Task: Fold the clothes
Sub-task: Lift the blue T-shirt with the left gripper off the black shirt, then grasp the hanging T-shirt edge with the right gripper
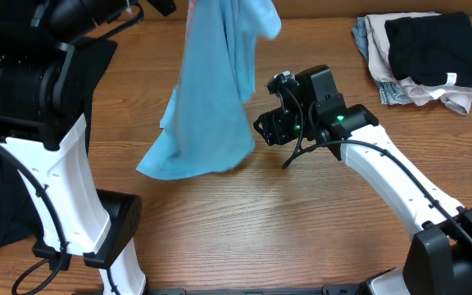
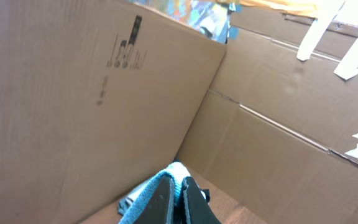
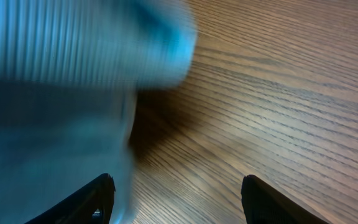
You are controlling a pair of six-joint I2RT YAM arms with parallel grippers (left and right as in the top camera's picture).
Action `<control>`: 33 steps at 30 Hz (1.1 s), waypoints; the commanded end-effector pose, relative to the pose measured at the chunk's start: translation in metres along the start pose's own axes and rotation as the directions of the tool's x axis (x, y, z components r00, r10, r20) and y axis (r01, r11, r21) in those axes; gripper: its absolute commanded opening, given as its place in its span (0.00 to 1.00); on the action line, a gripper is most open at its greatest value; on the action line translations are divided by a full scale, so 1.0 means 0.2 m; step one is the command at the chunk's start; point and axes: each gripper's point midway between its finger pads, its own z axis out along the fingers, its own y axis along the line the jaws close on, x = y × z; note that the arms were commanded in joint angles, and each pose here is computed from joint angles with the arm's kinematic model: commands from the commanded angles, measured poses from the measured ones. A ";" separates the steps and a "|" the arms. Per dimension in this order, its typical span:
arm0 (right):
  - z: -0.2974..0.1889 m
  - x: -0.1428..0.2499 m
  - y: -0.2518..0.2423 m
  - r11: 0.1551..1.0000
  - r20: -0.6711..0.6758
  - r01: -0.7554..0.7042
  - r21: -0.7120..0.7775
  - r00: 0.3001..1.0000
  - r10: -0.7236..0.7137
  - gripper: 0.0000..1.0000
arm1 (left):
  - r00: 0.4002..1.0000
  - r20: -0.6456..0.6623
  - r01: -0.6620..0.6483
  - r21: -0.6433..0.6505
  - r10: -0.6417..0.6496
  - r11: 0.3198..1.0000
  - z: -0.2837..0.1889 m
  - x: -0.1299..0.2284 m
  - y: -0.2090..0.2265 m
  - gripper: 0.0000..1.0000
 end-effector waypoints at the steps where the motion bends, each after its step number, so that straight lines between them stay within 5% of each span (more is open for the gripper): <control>1: 0.00 -0.06 0.06 0.999 0.029 0.018 -0.047 0.999 -0.017 0.68 | 1.000 -0.005 0.012 0.002 -0.012 1.000 0.00 0.01 0.01 0.04; 13: 0.04 0.03 0.46 0.972 -0.032 0.036 -0.234 0.998 -0.044 0.62 | 0.999 -0.027 0.028 -0.181 -0.034 0.983 0.03 0.07 0.23 0.04; 22: 0.05 0.02 0.30 0.995 -0.038 -0.048 -0.086 0.998 0.045 0.67 | 0.997 -0.048 0.045 -0.185 -0.055 0.982 0.06 0.11 0.27 0.04; 33: 0.12 0.04 0.26 0.993 -0.055 -0.088 -0.081 0.995 0.083 0.68 | 0.997 -0.059 0.048 -0.132 -0.057 0.990 0.07 0.12 0.22 0.04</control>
